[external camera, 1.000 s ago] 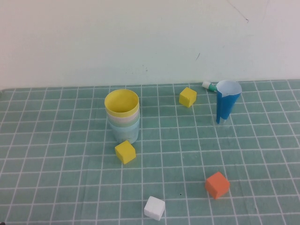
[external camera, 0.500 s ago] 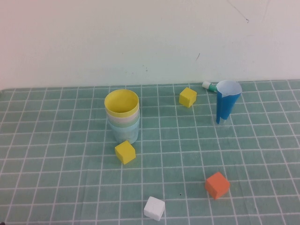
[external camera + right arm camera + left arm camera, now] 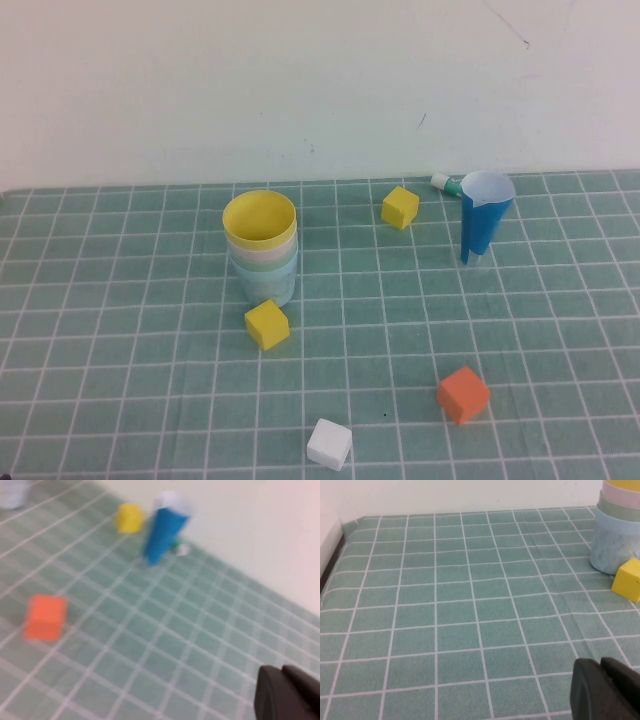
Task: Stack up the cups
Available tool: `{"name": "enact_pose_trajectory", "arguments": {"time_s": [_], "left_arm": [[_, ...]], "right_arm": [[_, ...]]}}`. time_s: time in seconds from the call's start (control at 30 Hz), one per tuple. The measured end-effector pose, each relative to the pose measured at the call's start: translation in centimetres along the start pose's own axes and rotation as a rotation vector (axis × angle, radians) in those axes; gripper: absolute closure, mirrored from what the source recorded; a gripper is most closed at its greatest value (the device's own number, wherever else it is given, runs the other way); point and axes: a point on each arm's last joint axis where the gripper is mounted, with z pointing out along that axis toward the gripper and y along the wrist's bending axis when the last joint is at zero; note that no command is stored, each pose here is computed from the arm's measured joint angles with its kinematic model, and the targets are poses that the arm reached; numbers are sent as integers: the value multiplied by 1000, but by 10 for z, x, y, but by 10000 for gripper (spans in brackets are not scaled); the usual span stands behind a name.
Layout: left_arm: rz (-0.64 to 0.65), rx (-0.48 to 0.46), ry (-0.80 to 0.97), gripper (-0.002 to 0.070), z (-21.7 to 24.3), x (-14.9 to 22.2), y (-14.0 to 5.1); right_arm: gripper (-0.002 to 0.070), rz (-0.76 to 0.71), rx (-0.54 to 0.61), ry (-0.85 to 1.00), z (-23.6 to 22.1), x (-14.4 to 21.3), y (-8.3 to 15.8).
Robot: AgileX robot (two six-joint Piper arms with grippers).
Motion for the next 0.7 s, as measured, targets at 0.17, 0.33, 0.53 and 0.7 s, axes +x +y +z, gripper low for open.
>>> {"name": "enact_pose_trajectory", "arguments": {"time_s": [0.17, 0.33, 0.53, 0.7], "left_arm": [[0, 0, 0, 677, 0, 0, 0], [0, 0, 0, 677, 0, 0, 0], [0, 0, 0, 677, 0, 0, 0], [0, 0, 0, 677, 0, 0, 0]], "right_arm": [[678, 46, 192, -32, -6, 13, -5], [678, 73, 311, -52, 3, 42, 3], [678, 97, 333, 54, 18, 80, 17], [678, 115, 311, 107, 18, 86, 20]]}}
